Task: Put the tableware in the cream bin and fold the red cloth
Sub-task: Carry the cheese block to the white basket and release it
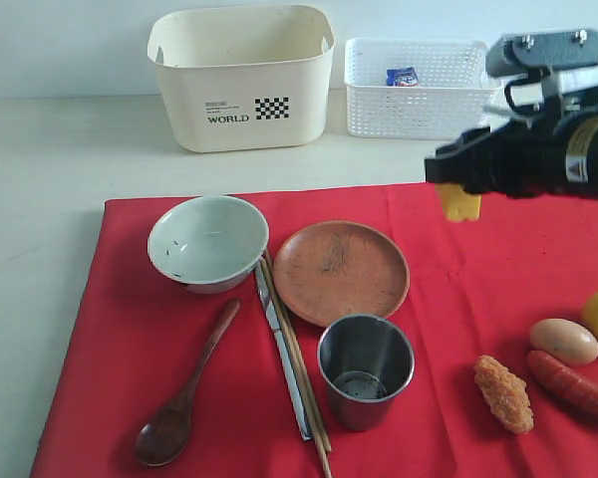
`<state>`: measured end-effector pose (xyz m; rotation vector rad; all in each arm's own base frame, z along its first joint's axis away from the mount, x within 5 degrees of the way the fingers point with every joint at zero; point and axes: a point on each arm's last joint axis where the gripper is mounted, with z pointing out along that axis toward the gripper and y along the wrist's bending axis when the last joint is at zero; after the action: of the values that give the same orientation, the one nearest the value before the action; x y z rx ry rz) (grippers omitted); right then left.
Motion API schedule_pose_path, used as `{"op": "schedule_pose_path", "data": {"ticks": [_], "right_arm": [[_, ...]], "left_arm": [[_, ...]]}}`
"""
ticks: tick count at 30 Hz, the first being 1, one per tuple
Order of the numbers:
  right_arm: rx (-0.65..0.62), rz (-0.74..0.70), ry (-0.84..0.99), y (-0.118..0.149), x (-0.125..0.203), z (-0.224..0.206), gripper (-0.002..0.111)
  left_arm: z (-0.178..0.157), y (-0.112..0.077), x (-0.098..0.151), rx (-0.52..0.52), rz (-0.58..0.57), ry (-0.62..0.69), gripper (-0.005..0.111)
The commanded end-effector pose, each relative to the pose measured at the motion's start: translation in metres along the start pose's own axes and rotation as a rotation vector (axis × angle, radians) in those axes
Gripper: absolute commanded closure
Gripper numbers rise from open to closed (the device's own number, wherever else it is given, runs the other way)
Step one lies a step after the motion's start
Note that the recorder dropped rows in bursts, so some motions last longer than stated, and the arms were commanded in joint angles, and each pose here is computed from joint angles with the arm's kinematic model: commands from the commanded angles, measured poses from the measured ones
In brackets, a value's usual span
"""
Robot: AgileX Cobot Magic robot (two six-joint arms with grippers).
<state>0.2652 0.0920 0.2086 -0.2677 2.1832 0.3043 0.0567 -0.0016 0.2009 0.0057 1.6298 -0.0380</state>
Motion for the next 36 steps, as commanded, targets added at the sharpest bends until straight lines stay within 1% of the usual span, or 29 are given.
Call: {"op": "schedule_pose_path", "data": {"ticks": [1,7,10,14,16,17,18,19,21,25,28,30,31,32,34,36], "right_arm": [[-0.023,-0.068,-0.150,0.006,-0.049,-0.001,0.108],[-0.017,-0.105,-0.246,0.007,-0.098,0.022,0.108],[-0.001,-0.100,-0.267,-0.002,-0.116,0.045,0.108],[0.028,-0.077,-0.285,-0.020,-0.134,0.085,0.108],[0.036,-0.069,-0.291,-0.028,-0.139,0.106,0.108],[0.046,-0.063,-0.292,-0.036,-0.141,0.124,0.108],[0.050,-0.041,-0.293,-0.040,-0.142,0.134,0.108],[0.057,0.012,-0.295,-0.048,-0.141,0.151,0.108],[0.074,0.053,-0.293,-0.058,-0.141,0.171,0.108],[0.099,0.059,-0.245,-0.065,-0.131,0.199,0.108],[0.102,0.057,-0.226,-0.067,-0.124,0.209,0.108],[0.103,0.052,-0.222,-0.067,-0.122,0.210,0.101],[0.103,0.052,-0.222,-0.067,-0.122,0.210,0.093],[0.103,0.052,-0.222,-0.067,-0.122,0.210,0.088],[0.103,0.043,-0.223,-0.067,-0.122,0.210,0.072],[0.106,0.008,-0.223,-0.067,-0.122,0.210,0.060]], "left_arm": [[0.000,0.000,0.001,0.000,-0.015,-0.006,0.106],[0.000,0.000,0.001,0.000,-0.015,-0.006,0.106],[0.000,0.000,0.001,0.000,-0.015,-0.006,0.106],[0.000,0.000,0.001,0.000,-0.015,-0.006,0.106],[0.000,0.000,0.001,0.000,-0.015,-0.006,0.106],[0.000,0.000,0.001,0.000,-0.015,-0.006,0.106],[0.000,0.000,0.001,0.000,-0.015,-0.006,0.106],[0.000,0.000,0.001,0.000,-0.015,-0.006,0.106],[0.000,0.000,0.001,0.000,-0.015,-0.006,0.106],[0.000,0.000,0.001,0.000,-0.015,-0.006,0.106],[0.000,0.000,0.001,0.000,-0.015,-0.006,0.106],[0.000,0.000,0.001,0.000,-0.015,-0.006,0.106],[0.000,0.000,0.001,0.000,-0.015,-0.006,0.106],[0.000,0.000,0.001,0.000,-0.015,-0.006,0.106],[0.000,0.000,0.001,0.000,-0.015,-0.006,0.106],[0.000,0.000,0.001,0.000,-0.015,-0.006,0.106]]}}
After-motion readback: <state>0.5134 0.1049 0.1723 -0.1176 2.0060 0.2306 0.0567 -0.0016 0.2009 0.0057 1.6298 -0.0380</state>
